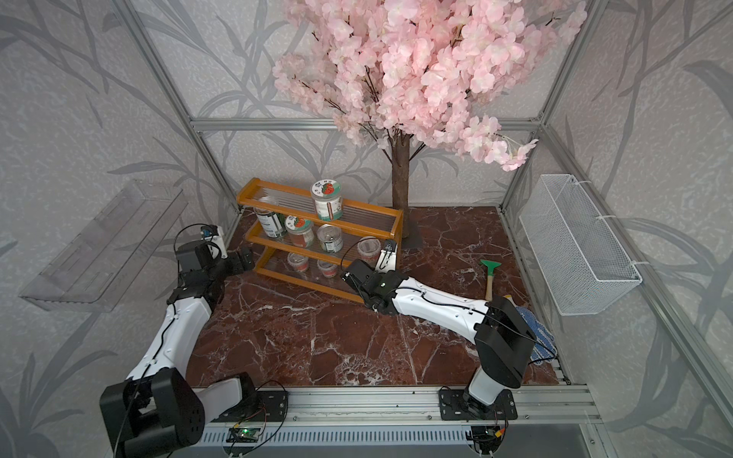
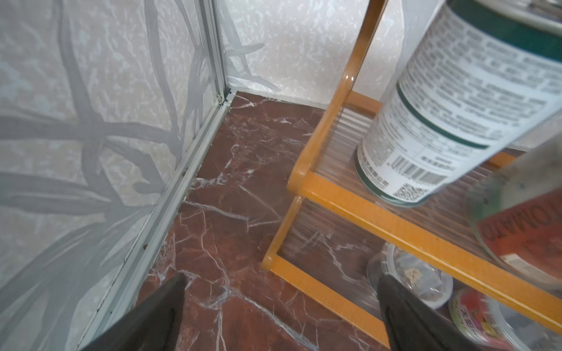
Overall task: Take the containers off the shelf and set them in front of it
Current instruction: Move the shelf to the center of the board.
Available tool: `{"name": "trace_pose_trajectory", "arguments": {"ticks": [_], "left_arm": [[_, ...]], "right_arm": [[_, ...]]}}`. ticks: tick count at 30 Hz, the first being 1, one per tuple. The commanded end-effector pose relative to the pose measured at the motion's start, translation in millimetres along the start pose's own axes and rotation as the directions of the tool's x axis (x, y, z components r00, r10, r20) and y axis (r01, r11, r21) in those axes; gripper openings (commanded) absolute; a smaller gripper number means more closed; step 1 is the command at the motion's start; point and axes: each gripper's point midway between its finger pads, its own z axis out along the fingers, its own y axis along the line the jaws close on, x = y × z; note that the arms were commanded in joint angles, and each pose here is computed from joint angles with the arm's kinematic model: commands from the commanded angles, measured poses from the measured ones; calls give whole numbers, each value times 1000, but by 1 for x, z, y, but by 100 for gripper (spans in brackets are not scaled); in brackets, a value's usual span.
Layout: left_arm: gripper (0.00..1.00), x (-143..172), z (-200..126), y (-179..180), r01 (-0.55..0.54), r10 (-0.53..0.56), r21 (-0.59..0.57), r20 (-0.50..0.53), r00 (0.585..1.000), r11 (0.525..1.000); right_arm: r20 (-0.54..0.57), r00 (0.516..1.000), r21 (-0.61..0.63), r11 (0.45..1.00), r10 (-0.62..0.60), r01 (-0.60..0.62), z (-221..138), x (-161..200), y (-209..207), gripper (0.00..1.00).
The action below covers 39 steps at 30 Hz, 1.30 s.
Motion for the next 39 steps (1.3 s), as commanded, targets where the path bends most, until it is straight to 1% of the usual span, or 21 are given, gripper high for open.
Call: {"name": "trace_pose_trajectory", "arguments": {"ticks": [1,4,9,13,15,17,19,23,25,27,29,36,37,39], "left_arm": [[100,-34,9,-7,-85,82,47,72,994,995],[100,-43,22,3,-61,57,49,76,995,997],[99,-43,47,7,-82,80,58,43,996,995],[96,-39,65,-3,-114,115,141,1,993,983],[96,-34,74,0,-113,118,139,-25,993,984],[92,-32,82,4,-121,128,126,-48,991,985],[86,-32,88,4,-122,132,138,-63,989,983],[80,-28,95,0,-125,140,170,-80,987,977],[73,-23,96,-4,-122,142,198,-89,986,973],[69,-18,95,-8,-127,149,219,-87,985,967],[63,-15,94,-9,-133,156,223,-90,984,966],[34,-6,81,-13,-139,161,227,-82,983,964],[30,-5,80,-12,-138,160,223,-83,984,965],[29,-3,76,-12,-133,154,215,-85,984,968]], "right_arm": [[47,996,6,997,-81,81,-9,-16,-8,2],[42,995,2,996,-85,85,-9,-15,-6,2],[44,995,3,996,-91,91,-8,-17,-7,2],[51,994,0,995,-95,95,-8,-20,-7,2],[48,994,1,996,-94,94,-7,-20,-9,2],[46,994,2,995,-96,96,-7,-20,-10,2],[50,994,2,995,-98,98,-8,-21,-11,2],[48,994,6,995,-97,97,-7,-22,-14,2],[47,994,6,995,-96,96,-6,-21,-16,2],[46,994,5,995,-97,97,-6,-22,-16,1],[44,994,1,995,-98,98,-6,-21,-15,1],[45,994,-1,995,-103,103,-6,-22,-14,1],[47,993,-1,994,-106,106,-6,-22,-14,1],[48,993,-2,994,-110,110,-6,-22,-14,1]]}}
